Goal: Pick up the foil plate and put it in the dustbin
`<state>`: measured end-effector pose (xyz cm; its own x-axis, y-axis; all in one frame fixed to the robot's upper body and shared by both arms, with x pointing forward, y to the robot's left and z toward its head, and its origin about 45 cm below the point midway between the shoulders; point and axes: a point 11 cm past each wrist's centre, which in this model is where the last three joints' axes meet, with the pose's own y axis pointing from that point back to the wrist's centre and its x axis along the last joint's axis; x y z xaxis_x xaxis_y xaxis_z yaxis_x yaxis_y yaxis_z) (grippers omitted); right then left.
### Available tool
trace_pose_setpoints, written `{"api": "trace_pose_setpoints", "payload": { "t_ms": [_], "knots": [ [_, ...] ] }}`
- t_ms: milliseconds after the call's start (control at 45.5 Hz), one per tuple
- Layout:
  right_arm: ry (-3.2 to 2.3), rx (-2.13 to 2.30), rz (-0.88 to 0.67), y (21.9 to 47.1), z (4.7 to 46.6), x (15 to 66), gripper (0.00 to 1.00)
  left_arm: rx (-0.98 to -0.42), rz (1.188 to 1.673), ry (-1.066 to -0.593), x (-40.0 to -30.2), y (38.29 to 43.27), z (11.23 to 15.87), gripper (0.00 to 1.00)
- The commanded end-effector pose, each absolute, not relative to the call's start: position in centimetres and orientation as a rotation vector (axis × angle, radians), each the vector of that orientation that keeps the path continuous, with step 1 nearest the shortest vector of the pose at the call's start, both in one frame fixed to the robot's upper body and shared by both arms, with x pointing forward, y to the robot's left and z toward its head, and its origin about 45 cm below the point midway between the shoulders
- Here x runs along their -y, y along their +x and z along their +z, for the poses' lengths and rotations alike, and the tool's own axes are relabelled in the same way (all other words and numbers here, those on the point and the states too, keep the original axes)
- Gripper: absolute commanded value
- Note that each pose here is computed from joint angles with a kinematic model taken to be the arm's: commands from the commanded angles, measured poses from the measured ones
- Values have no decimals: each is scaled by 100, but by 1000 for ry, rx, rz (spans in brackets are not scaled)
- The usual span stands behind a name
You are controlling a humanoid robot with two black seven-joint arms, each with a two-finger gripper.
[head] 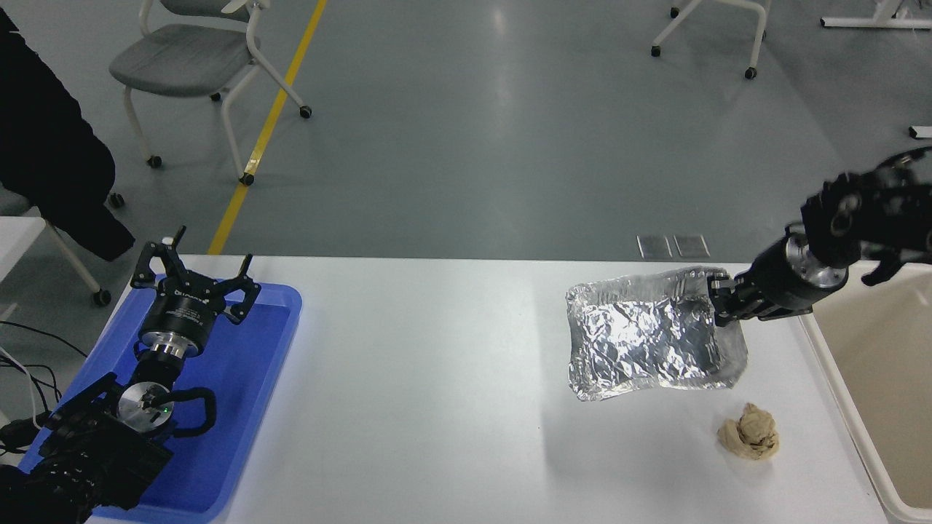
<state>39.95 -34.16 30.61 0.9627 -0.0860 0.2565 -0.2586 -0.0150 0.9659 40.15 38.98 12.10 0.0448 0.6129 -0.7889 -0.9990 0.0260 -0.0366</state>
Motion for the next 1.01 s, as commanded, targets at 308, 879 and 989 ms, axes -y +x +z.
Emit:
{"api": "trace_pose_setpoints", "payload": {
  "t_ms": [308,879,989],
  "knots": [
    [1488,298,200,3660,4273,3322,0,-687,1415,-723,-3913,4011,1211,100],
    [1346,387,126,3550,4080,4383,0,-688,1414,-723,-3905,4012,1208,100],
    [1242,471,84,3460,4017,5081,0,-688,1414,-723,-3905,4012,1208,100]
  ]
}}
